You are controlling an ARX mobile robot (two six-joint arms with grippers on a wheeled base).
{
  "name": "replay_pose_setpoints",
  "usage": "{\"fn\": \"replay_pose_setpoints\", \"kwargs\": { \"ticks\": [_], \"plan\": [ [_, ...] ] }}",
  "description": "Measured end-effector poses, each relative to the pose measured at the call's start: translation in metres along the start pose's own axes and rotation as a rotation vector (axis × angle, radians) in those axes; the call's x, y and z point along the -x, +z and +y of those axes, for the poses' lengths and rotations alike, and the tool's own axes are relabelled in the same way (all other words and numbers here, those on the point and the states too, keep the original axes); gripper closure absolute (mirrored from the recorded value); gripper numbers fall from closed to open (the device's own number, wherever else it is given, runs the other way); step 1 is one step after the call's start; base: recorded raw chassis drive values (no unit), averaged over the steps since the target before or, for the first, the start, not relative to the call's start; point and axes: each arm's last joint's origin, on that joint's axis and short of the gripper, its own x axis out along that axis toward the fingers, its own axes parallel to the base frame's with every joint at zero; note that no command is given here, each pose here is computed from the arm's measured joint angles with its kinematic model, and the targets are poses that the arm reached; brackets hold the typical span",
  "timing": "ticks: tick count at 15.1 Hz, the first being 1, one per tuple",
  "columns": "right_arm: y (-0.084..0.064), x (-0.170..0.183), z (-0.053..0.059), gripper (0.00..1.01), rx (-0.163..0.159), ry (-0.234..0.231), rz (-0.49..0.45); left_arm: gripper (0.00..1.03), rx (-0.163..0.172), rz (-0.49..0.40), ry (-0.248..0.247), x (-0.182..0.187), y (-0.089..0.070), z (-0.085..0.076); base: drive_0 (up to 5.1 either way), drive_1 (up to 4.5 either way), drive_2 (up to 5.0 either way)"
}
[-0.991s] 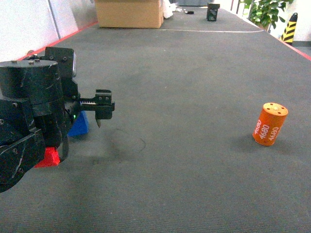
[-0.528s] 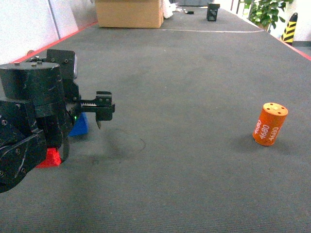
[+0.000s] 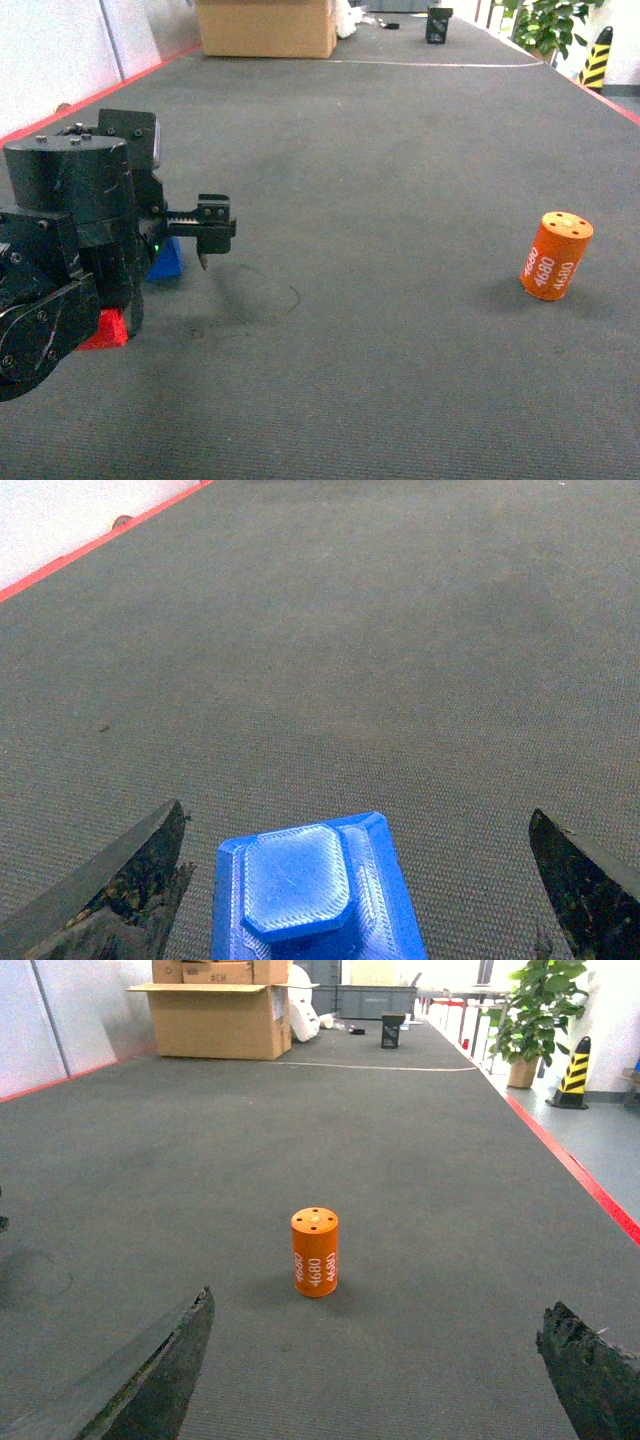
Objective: Sort blue parts and orange caps into right shelf containers
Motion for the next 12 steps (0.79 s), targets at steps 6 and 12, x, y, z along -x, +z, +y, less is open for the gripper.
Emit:
{"fn": "replay_pose_setpoints", "kwargs": {
  "ticks": [6,12],
  "plan": [
    [0.000,0.000,0.000,0.03,0.000,0.000,0.000,0.05,0.003,-0.019,0.013,-0.007,0.006,0.004,0.0,0.00,0.0],
    [0.000,0.000,0.000,0.03,0.000,0.000,0.000,0.05,-0.003,-0.006,0.033,-0.014,0.002,0.010,0.0,0.00,0.0]
  ]
}}
